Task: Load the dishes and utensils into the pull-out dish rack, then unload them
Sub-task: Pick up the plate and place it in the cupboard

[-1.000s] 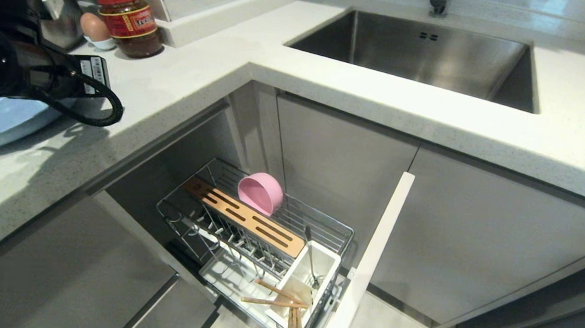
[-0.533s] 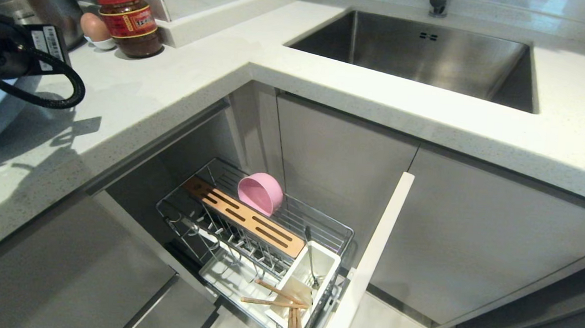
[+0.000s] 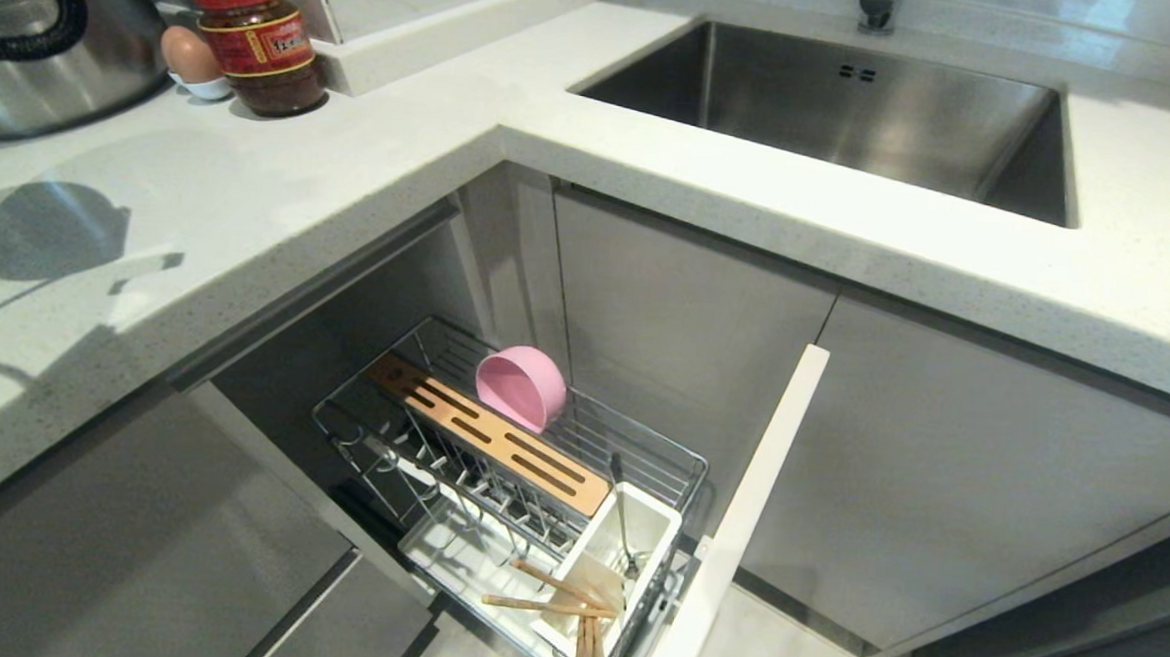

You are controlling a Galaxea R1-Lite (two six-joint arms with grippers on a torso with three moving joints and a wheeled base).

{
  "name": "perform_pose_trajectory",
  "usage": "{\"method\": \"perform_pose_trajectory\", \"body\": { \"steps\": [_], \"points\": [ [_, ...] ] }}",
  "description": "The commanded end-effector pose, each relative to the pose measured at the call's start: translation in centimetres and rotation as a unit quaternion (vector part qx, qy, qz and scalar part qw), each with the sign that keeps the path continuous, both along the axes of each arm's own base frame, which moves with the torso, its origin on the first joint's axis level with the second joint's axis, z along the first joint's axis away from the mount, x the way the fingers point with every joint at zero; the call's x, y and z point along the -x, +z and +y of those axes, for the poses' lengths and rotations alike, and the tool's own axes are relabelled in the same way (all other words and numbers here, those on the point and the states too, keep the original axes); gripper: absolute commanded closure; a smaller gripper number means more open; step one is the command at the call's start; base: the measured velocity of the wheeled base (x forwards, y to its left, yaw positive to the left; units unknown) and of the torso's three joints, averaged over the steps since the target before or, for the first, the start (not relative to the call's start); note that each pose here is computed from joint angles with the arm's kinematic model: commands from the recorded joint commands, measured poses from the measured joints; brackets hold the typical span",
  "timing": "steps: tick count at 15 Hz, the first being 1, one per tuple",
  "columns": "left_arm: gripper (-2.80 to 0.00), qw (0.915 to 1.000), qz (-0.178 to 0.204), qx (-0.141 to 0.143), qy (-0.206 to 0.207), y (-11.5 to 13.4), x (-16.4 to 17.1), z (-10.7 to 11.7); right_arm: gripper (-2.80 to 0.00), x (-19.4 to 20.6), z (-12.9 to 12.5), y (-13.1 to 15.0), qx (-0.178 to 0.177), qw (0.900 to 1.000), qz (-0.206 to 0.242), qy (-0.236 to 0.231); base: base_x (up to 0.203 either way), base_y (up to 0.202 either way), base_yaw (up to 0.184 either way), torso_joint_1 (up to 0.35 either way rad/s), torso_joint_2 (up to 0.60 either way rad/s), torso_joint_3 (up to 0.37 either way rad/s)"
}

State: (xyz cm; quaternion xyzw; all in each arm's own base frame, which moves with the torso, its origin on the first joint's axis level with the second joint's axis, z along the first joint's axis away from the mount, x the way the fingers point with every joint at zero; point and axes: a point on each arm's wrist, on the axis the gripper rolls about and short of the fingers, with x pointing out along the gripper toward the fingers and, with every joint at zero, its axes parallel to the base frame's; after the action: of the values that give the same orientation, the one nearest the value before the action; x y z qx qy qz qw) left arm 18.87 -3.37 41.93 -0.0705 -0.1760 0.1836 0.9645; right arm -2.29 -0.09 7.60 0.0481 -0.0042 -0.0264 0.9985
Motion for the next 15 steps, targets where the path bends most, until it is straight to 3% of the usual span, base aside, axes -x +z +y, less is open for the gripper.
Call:
{"method": "perform_pose_trajectory", "body": {
  "steps": [1, 3, 6, 10, 12, 15],
  "points": [
    [0.00, 0.9961, -0.066, 0.014, -0.058, 1.4, 1.8, -1.9, 0.00, 0.0, 0.0, 0.0, 0.000, 1.000, -0.002, 0.000, 0.000, 0.000, 0.000, 0.000, 0.00, 0.000],
    [0.00, 0.9857, -0.096, 0.031, -0.135, 2.1, 3.3, -4.3, 0.00, 0.0, 0.0, 0.0, 0.000, 1.000, -0.002, 0.000, 0.000, 0.000, 0.000, 0.000, 0.00, 0.000],
    [0.00, 0.9602, -0.115, 0.068, -0.245, 2.4, 5.3, -8.4, 0.00, 0.0, 0.0, 0.0, 0.000, 1.000, -0.002, 0.000, 0.000, 0.000, 0.000, 0.000, 0.00, 0.000],
    [0.00, 0.9246, -0.124, 0.130, -0.336, 1.2, 6.6, -15.4, 0.00, 0.0, 0.0, 0.0, 0.000, 1.000, -0.002, 0.000, 0.000, 0.000, 0.000, 0.000, 0.00, 0.000],
    [0.00, 0.9197, -0.116, 0.140, -0.348, -0.7, 6.4, -17.7, 0.00, 0.0, 0.0, 0.0, 0.000, 1.000, -0.002, 0.000, 0.000, 0.000, 0.000, 0.000, 0.00, 0.000],
    [0.00, 0.9128, -0.071, 0.166, -0.366, -4.8, 5.5, -19.5, 0.00, 0.0, 0.0, 0.0, 0.000, 1.000, -0.002, 0.000, 0.000, 0.000, 0.000, 0.000, 0.00, 0.000]
  ]
}}
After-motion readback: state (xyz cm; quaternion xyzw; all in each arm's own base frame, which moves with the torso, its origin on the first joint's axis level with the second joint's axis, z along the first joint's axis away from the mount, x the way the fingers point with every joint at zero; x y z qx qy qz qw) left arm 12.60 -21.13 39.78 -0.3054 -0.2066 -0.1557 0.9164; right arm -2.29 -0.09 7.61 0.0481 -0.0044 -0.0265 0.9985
